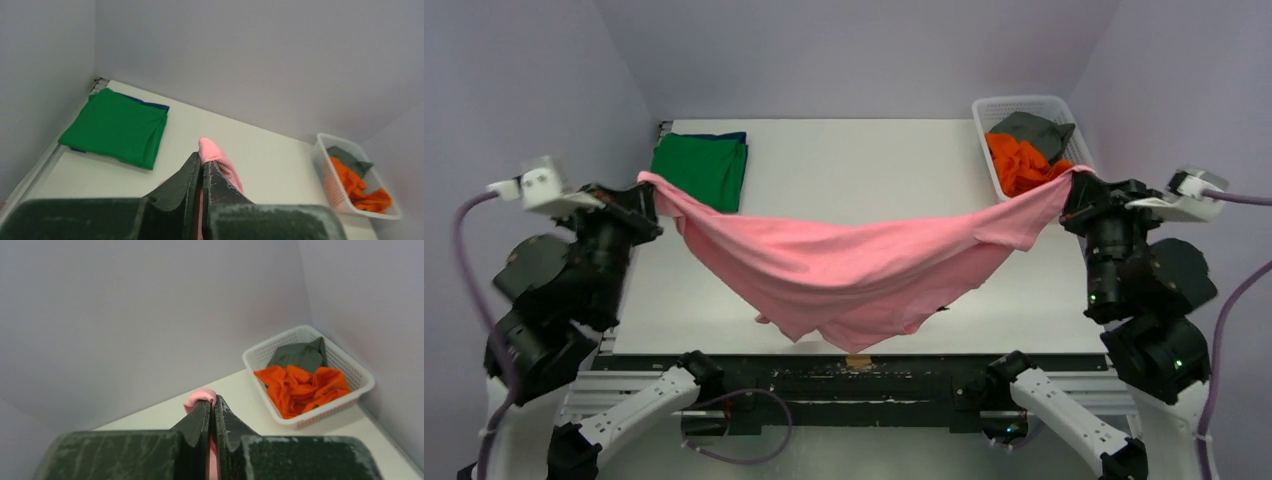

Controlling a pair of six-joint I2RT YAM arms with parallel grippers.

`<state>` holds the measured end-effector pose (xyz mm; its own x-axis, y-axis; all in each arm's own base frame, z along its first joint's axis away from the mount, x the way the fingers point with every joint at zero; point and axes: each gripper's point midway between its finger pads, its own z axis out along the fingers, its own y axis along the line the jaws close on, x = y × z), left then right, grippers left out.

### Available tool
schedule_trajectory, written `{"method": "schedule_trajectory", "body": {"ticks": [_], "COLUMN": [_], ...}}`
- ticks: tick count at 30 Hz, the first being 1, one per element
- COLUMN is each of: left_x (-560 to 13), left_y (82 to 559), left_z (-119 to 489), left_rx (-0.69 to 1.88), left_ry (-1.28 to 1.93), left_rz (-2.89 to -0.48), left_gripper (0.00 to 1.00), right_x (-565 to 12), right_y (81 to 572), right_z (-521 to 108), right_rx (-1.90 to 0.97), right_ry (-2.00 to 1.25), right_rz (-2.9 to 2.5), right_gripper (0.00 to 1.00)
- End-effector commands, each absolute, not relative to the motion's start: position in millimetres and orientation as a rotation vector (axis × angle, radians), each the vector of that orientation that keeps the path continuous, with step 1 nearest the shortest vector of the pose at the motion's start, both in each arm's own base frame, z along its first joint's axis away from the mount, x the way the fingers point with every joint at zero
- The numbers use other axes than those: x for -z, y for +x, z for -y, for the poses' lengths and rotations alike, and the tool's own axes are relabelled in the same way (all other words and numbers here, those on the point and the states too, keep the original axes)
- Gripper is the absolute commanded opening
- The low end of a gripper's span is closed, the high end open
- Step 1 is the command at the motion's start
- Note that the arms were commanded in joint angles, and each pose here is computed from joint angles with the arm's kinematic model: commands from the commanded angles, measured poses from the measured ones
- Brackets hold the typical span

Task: Fold and stack the t-shirts
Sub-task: Flatten out the tshirt

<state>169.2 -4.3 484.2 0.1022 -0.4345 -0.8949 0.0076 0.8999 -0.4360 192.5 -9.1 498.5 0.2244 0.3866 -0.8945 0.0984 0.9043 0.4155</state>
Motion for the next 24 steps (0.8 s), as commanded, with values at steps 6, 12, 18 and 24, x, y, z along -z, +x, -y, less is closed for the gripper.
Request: {"method": "schedule_trajectory", "body": {"ticks": [6, 12, 18, 24], "left_x": [-483, -463, -404, -375], "left_y": [288, 306, 290, 283], "left_z": [26, 26, 12, 2], "left_rx": [0.059, 0.04, -0.022, -0.071], "left_ry": [-0.332, -0.282, -0.329, -0.365], "left_rz": [-1.644, -1.76, -1.862, -1.907], "left_gripper": [0.0, 0.0, 0.0, 0.0], "right_x": [-474, -454, -384, -348], "right_y": [284, 302, 306, 307], "right_z": [3, 5, 5, 16], "right_rx": [0.141, 0.192, 0.208, 0.259], "right_ry": [0.479, 0.459, 0.44, 0.462], "right_rz": [-1.449, -1.513, -1.647, -1.732], "right_gripper": [0.0, 0.0, 0.0, 0.0]}}
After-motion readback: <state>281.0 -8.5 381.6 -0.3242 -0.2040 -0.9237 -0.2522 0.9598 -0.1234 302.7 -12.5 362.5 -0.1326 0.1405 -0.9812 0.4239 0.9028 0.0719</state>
